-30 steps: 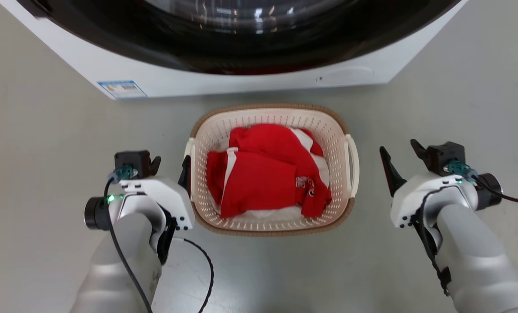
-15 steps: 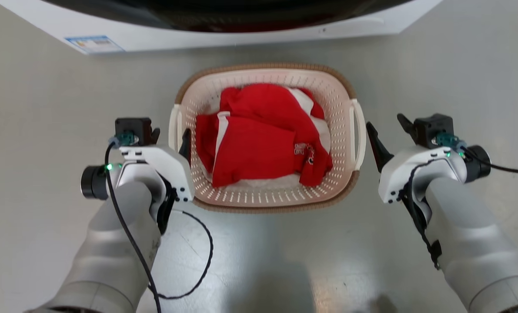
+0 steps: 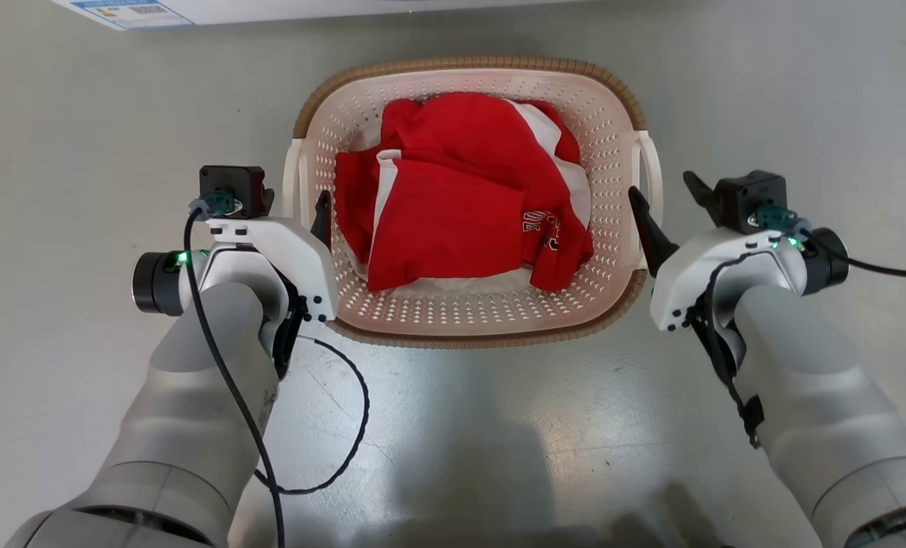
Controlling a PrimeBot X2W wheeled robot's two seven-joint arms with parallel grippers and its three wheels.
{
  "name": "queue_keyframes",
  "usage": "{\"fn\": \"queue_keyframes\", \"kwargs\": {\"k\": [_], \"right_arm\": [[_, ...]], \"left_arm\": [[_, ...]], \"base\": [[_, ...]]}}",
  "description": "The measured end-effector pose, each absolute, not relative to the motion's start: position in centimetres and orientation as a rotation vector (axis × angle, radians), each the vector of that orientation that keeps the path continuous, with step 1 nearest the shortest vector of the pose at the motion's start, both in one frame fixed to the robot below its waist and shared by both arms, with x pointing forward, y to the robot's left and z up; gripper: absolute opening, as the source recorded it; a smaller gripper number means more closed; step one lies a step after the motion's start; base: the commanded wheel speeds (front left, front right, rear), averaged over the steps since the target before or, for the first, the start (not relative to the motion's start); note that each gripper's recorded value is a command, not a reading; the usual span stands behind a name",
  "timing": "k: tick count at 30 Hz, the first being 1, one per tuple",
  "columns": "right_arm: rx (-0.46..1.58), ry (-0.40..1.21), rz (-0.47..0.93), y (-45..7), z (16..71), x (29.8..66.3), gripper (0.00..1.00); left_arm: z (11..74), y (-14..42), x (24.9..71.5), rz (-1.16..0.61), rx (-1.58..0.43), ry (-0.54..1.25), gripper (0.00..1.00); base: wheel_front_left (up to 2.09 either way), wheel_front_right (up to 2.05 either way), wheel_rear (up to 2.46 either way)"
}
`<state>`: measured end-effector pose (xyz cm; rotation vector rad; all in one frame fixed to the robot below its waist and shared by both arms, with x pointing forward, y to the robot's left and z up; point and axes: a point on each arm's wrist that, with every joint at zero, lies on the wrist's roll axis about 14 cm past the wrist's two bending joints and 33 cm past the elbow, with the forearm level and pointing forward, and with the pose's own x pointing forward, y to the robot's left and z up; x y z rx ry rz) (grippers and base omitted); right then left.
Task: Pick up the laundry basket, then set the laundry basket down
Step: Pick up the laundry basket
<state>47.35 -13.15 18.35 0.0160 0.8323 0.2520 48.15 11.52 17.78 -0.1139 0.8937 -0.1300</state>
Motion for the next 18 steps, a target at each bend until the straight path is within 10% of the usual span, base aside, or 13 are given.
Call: {"fn": "queue_keyframes", "kwargs": {"k": [18], "right_arm": [[0.06,0.913,0.222,-13.1,15.8,47.2,1.0]], "left_arm": [[15.2,11.1,47.6,-0.176,-0.073,0.991,1.0]], "base": [[0.0,0.0,0.0]]}}
